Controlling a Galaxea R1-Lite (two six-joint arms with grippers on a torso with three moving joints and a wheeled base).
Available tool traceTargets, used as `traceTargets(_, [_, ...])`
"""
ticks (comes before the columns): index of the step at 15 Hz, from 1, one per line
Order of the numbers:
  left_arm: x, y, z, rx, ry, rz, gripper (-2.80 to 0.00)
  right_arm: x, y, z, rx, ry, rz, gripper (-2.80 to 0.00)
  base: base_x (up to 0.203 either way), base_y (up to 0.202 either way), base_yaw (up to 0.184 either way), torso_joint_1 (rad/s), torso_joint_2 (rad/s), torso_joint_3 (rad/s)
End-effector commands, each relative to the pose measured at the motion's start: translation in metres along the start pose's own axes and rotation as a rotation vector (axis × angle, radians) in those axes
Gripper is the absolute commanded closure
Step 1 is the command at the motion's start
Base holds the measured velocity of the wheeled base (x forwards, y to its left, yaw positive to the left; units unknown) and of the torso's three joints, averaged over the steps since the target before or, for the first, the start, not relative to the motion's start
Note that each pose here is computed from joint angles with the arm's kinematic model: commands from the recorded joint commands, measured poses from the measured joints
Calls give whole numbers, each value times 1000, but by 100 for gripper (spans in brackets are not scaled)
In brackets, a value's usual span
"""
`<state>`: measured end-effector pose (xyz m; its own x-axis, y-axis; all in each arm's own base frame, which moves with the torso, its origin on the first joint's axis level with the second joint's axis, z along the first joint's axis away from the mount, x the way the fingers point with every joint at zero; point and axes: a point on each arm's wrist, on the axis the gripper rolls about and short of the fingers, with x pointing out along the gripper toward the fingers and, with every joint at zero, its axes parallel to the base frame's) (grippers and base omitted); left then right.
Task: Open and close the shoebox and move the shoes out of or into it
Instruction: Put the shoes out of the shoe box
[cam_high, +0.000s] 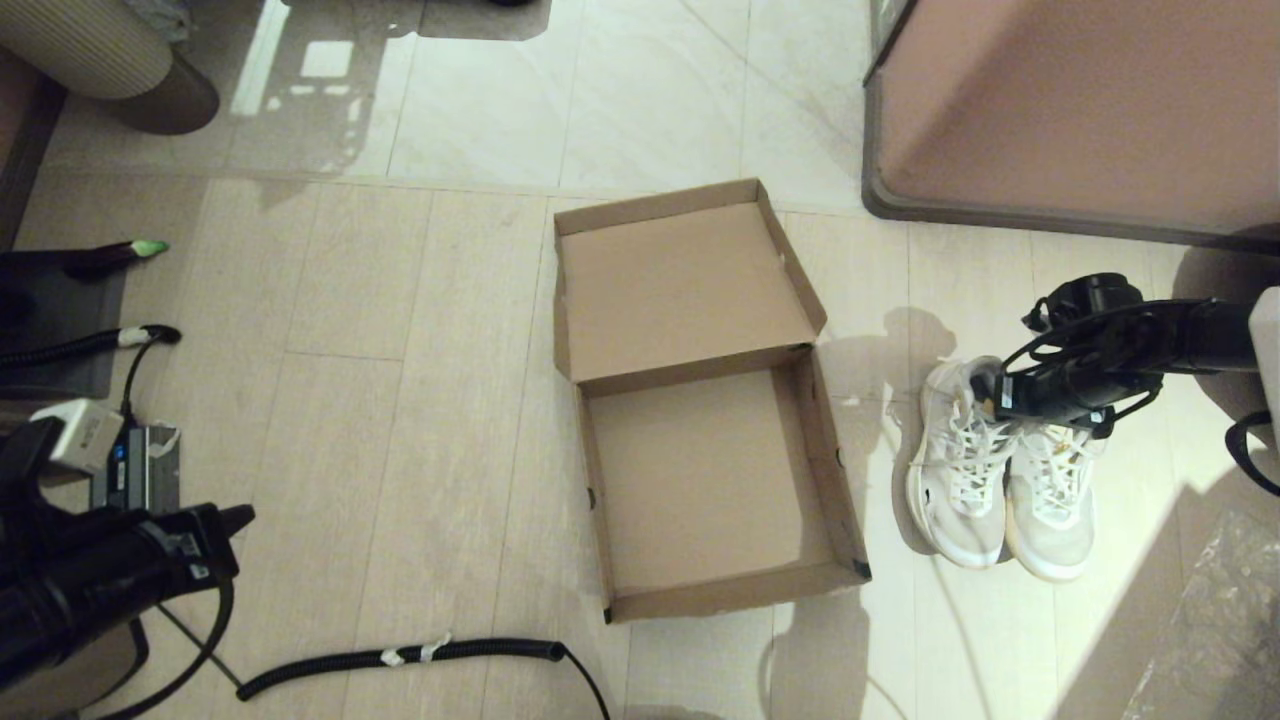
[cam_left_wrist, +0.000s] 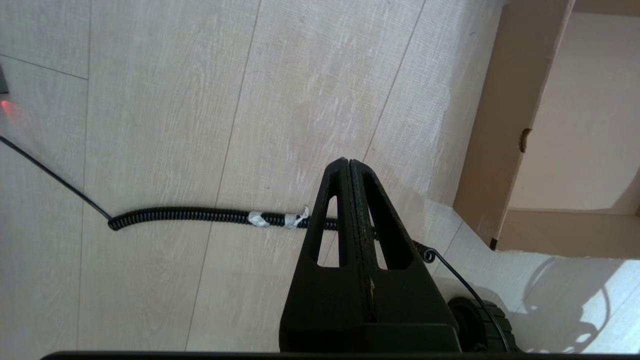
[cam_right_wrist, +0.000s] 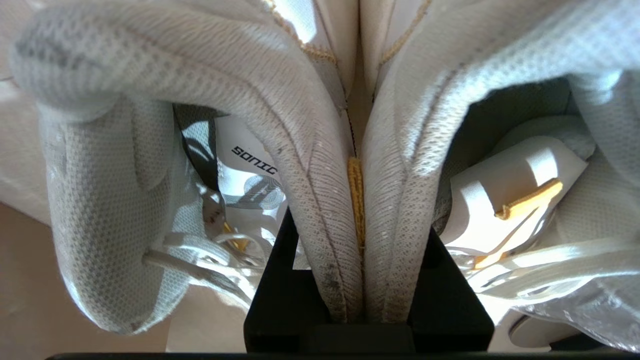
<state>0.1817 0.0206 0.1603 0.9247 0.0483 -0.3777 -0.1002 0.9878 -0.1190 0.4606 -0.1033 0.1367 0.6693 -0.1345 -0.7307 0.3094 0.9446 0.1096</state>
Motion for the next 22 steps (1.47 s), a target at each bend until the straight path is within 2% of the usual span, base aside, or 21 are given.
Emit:
traceTargets(1, [0, 0, 0, -1, -2, -2, 0, -12, -6, 3, 7, -10, -8, 0, 0, 0, 0, 0, 0, 0])
traceTargets(2, [-1, 0, 0, -1, -7, 0, 0, -11, -8, 2, 3, -3, -7, 0, 0, 0, 0, 0, 0, 0])
traceTargets(3, [-3, 0, 1, 1, -15, -1, 0, -9, -9, 0, 10, 4, 1, -280, 0, 0, 0, 0, 0, 0])
traceTargets(6, [-4, -1, 4, 4, -30, 0, 0, -9, -9, -5, 19, 24, 8, -280, 0, 0, 0, 0, 0, 0])
traceTargets(9, [-4, 0, -5, -2, 4, 5, 0, -17, -14, -1, 26, 8, -3, -280, 0, 0, 0, 0, 0, 0])
traceTargets(12, [-7, 1, -5, -22, -5, 6, 0, -44, -13, 9, 26, -43, 5, -280, 0, 0, 0, 0, 0, 0])
traceTargets(16, [-12, 0, -6, -34, -19, 8, 0, -70, -10, -19, 24, 44, 40, -280, 0, 0, 0, 0, 0, 0])
traceTargets(18, [-9, 1, -6, -37, -12, 7, 0, -86, 1, -28, 9, 60, 83, -280, 0, 0, 0, 0, 0, 0])
traceTargets(19, [-8, 1, -5, -37, -10, 7, 0, -90, 11, -30, -7, 59, 108, 0, 0, 0, 0, 0, 0, 0])
traceTargets(22, [-8, 0, -2, -35, -20, 6, 0, -81, 41, -29, -46, 56, 194, 0, 0, 0, 0, 0, 0, 0])
